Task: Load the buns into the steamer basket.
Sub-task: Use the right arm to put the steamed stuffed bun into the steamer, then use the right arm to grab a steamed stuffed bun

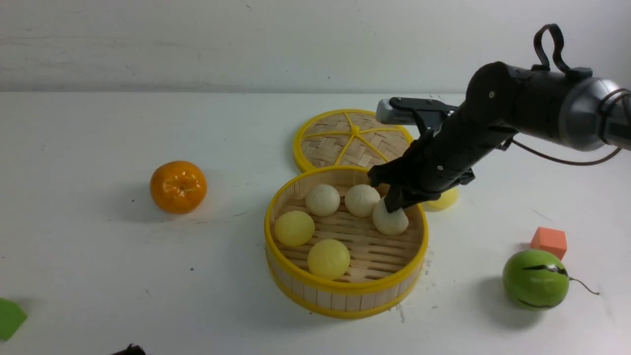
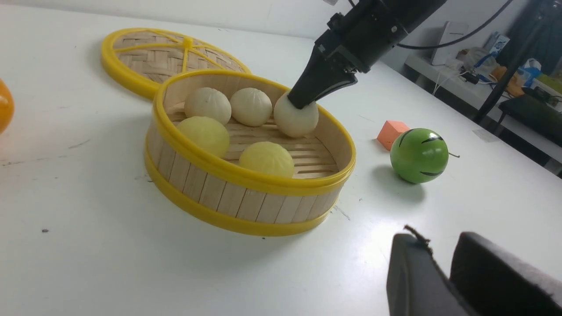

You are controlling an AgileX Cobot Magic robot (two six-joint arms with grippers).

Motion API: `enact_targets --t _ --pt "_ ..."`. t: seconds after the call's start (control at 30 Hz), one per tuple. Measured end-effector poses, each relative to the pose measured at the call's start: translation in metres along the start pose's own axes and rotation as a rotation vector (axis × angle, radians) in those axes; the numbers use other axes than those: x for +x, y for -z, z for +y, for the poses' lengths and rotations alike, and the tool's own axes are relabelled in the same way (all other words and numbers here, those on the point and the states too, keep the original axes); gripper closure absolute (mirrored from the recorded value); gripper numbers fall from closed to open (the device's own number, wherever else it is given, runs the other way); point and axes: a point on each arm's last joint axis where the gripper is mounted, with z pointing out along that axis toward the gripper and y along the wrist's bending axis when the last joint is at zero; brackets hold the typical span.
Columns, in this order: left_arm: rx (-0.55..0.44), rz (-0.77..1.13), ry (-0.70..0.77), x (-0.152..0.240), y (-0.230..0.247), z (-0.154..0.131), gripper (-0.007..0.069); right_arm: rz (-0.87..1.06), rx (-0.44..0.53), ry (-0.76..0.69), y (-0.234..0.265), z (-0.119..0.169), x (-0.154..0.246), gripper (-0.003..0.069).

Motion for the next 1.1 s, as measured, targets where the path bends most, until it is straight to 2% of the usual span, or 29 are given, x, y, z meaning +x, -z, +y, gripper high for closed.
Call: enact_targets --t 0.13,0.17,0.2,0.27,0.3,0.33,0.4,0.43,0.5,0.57,0.67,0.83,0.97,1.1 --pt "0.0 0.0 0.0 0.0 0.0 0.0 0.0491 0.023 -0.002 -0.019 -0.009 -0.002 0.003 0.0571" --pt "0.0 0.0 0.0 0.0 0.0 0.0 0.0491 0.029 -0.003 -0.023 -0.012 -0.003 0.003 0.0525" --pt "0.0 0.0 0.0 0.0 0.0 0.0 0.0491 0.029 -0.003 -0.023 -0.012 -0.003 0.003 0.0518" --pt "0.0 0.0 0.0 0.0 0.0 0.0 0.0491 0.026 -0.004 -0.022 -0.01 -0.003 0.003 0.04" --pt "0.0 0.0 0.0 0.0 0.0 0.0 0.0491 0.026 -0.003 -0.021 -0.01 -0.002 0.003 0.04" --pt "0.0 0.0 0.0 0.0 0.0 0.0 0.0491 0.017 0.0 -0.012 -0.004 -0.001 0.002 0.0323" --pt "0.0 0.0 0.0 0.0 0.0 0.0 0.0491 -0.003 0.015 0.019 0.011 0.002 -0.001 0.023" --pt "0.0 0.0 0.0 0.0 0.0 0.0 0.0491 -0.005 0.019 0.026 0.013 0.002 -0.001 0.0223" --pt "0.0 0.0 0.0 0.0 0.0 0.0 0.0491 -0.05 0.051 0.07 0.038 0.006 -0.004 0.0164" --pt "0.0 0.0 0.0 0.0 0.0 0.0 0.0491 -0.094 0.109 0.11 0.063 0.007 -0.007 0.0151" --pt "0.0 0.0 0.0 0.0 0.0 0.0 0.0491 -0.118 0.205 0.1 0.079 -0.006 -0.009 0.0169" --pt "0.0 0.0 0.0 0.0 0.0 0.0 0.0491 -0.064 0.314 0.015 0.057 -0.057 -0.013 0.0246" --pt "0.0 0.0 0.0 0.0 0.0 0.0 0.0491 -0.023 0.314 -0.052 0.019 -0.088 -0.024 0.0281" --pt "0.0 0.0 0.0 0.0 0.0 0.0 0.0491 -0.034 0.292 -0.073 0.001 -0.095 -0.042 0.0287"
